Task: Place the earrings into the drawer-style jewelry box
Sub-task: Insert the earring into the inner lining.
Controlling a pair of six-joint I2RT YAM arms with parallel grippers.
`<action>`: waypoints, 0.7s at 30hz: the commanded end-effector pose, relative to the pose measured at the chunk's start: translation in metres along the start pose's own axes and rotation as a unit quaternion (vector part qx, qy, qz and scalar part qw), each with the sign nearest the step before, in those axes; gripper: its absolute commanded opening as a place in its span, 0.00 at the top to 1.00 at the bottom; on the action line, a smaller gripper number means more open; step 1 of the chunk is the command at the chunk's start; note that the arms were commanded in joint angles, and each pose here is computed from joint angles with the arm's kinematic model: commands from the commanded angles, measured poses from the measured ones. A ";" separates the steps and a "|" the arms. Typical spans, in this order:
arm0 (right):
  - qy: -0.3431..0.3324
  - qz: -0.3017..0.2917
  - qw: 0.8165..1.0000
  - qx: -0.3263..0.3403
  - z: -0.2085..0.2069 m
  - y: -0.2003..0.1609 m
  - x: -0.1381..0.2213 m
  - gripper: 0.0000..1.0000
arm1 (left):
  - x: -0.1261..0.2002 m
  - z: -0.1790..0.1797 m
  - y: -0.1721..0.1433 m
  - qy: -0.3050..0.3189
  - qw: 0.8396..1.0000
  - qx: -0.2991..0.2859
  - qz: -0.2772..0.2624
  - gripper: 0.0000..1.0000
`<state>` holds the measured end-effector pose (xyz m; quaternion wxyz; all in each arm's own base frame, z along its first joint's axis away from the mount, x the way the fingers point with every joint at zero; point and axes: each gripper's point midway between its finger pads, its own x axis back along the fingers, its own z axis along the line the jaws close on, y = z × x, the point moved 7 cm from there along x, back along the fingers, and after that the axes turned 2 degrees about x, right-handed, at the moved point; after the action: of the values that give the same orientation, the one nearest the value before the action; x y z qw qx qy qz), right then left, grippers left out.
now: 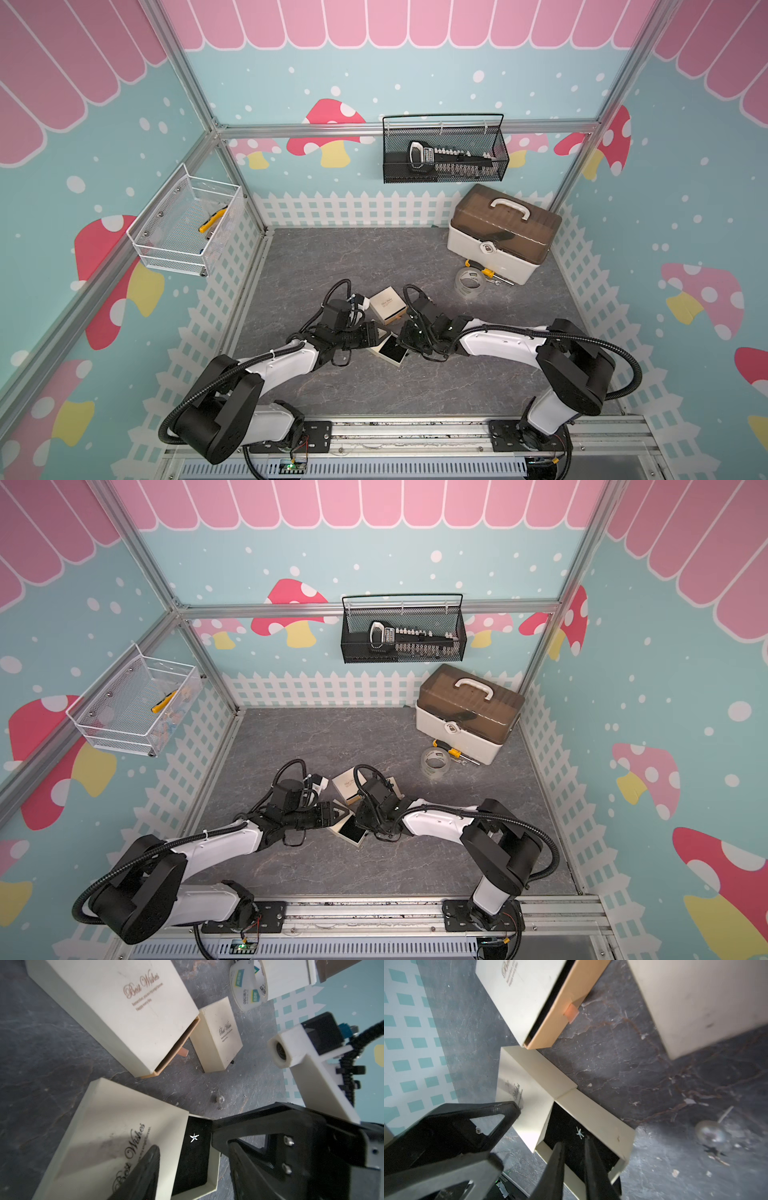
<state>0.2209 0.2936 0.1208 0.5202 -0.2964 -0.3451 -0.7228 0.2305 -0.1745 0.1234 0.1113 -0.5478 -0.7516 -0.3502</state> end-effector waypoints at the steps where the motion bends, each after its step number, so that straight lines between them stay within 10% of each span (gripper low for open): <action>1: -0.001 -0.008 0.999 0.032 0.015 0.006 0.009 0.91 | 0.011 -0.009 0.003 -0.008 0.999 -0.021 -0.027 0.46; 21: -0.049 0.039 0.997 0.046 0.004 0.000 -0.018 1.00 | 0.004 -0.006 -0.010 -0.027 0.999 -0.017 -0.006 0.46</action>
<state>0.2297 0.3081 0.1153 0.5440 -0.3049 -0.3828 -0.6816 0.2185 -0.1750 0.1261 0.0880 -0.5526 -0.7512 -0.3502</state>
